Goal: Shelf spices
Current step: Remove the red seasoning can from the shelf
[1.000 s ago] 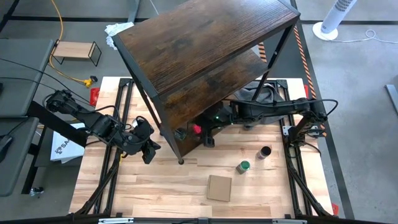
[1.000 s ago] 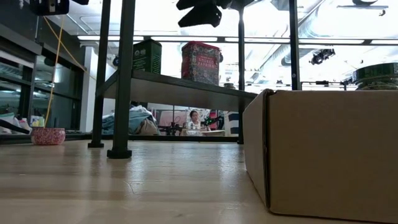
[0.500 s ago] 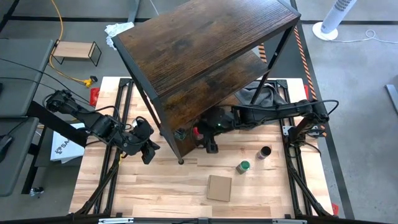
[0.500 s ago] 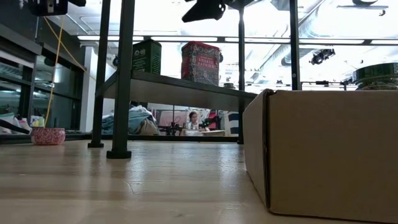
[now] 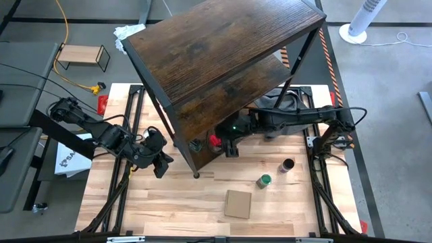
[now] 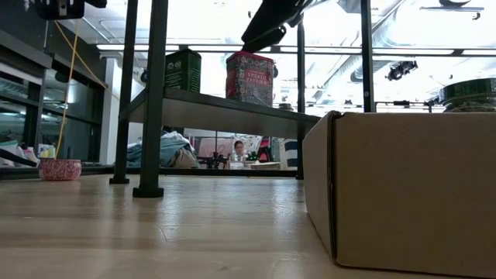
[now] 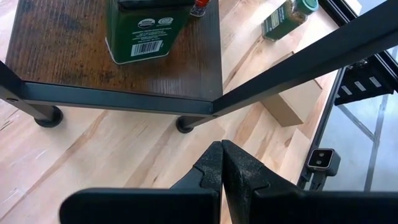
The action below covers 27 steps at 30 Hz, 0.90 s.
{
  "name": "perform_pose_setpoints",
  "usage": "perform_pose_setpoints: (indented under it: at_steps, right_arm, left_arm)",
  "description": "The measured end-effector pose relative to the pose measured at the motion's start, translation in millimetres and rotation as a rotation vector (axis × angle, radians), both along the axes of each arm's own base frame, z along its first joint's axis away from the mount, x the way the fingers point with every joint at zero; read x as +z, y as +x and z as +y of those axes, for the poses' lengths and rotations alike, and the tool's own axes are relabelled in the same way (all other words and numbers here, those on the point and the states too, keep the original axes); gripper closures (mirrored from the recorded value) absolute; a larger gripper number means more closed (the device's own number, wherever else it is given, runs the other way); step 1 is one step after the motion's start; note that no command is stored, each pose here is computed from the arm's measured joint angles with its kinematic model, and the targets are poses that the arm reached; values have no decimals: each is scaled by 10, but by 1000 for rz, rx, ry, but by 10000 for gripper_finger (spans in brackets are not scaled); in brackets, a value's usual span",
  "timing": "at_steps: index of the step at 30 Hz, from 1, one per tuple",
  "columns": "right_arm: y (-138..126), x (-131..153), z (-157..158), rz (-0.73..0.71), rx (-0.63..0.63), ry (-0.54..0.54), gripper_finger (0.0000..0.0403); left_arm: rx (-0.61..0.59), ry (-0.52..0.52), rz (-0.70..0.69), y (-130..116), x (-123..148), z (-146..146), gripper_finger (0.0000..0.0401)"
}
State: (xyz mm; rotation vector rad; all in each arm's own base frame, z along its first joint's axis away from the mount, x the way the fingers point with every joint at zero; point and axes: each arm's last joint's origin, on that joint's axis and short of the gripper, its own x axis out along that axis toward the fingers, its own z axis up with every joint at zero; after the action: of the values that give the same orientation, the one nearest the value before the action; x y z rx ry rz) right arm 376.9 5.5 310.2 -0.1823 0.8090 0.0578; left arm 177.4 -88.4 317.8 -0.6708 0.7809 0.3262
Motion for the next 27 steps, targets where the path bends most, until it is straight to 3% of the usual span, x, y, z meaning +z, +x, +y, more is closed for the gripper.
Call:
perform_pose_setpoints:
  at_steps: [19,22,27]
  right_arm:
    - [81,-317,-104,150,43,21,85]
    - [56,-282,-109,150,4,26,113]
    - [3,-217,-76,147,-47,50,203]
  left_arm:
    - [-14,0,10,-4,-4,-1,401]
    - [-21,7,10,-4,-4,-1,401]
    - [-20,33,2,-3,-2,5,401]
